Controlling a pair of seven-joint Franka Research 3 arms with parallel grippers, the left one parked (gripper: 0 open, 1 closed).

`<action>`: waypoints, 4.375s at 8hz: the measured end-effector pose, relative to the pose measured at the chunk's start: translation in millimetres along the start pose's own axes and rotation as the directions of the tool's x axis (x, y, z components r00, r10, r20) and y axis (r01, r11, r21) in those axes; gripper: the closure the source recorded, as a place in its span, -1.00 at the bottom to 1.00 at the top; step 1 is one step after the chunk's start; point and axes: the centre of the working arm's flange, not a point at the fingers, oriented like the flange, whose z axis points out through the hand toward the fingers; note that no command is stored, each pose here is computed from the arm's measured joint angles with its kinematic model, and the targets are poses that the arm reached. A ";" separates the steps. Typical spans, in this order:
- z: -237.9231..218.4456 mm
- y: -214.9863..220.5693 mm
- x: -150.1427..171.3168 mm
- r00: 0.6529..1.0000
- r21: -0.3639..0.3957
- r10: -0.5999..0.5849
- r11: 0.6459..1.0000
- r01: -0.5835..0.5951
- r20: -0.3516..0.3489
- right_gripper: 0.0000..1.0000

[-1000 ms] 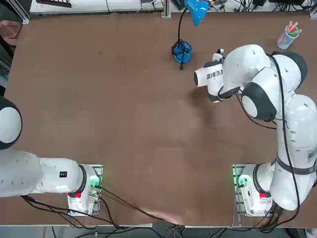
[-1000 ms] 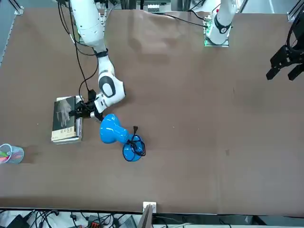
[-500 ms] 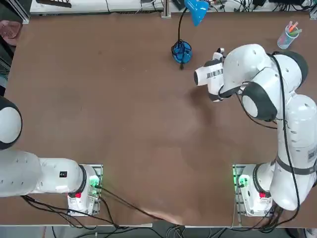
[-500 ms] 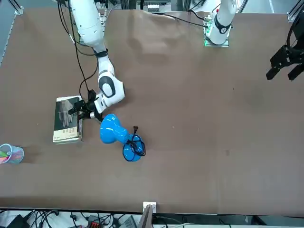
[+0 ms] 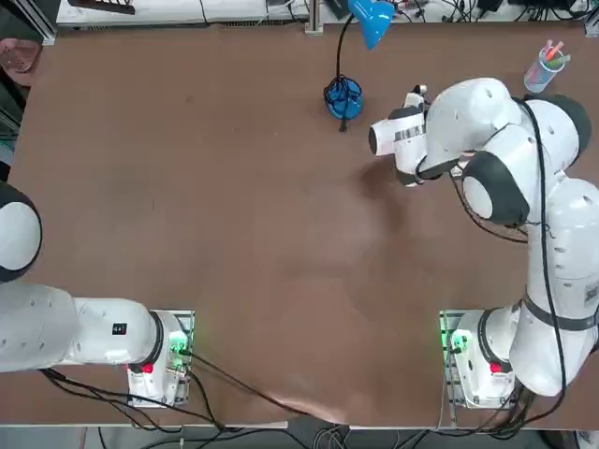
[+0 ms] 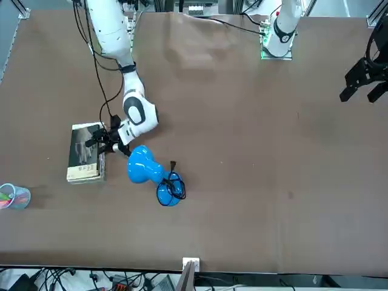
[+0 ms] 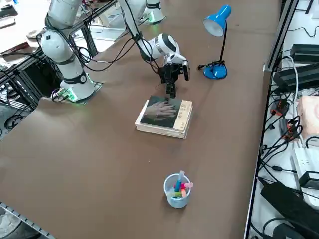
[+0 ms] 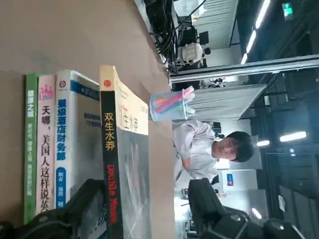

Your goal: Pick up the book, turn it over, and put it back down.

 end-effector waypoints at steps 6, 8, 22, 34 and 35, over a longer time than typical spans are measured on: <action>1.6 11.6 -1.1 0.999 0.064 0.039 0.997 -0.039 0.006 -1.00; -1.0 13.7 -7.9 0.999 0.106 0.045 0.993 -0.045 0.000 -1.00; 13.2 54.6 -8.8 0.986 0.294 0.163 0.941 -0.166 0.035 -1.00; 34.6 90.6 -11.9 0.934 0.531 0.332 0.772 -0.350 0.132 -1.00; 33.4 92.8 -12.9 0.929 0.539 0.341 0.760 -0.363 0.146 -1.00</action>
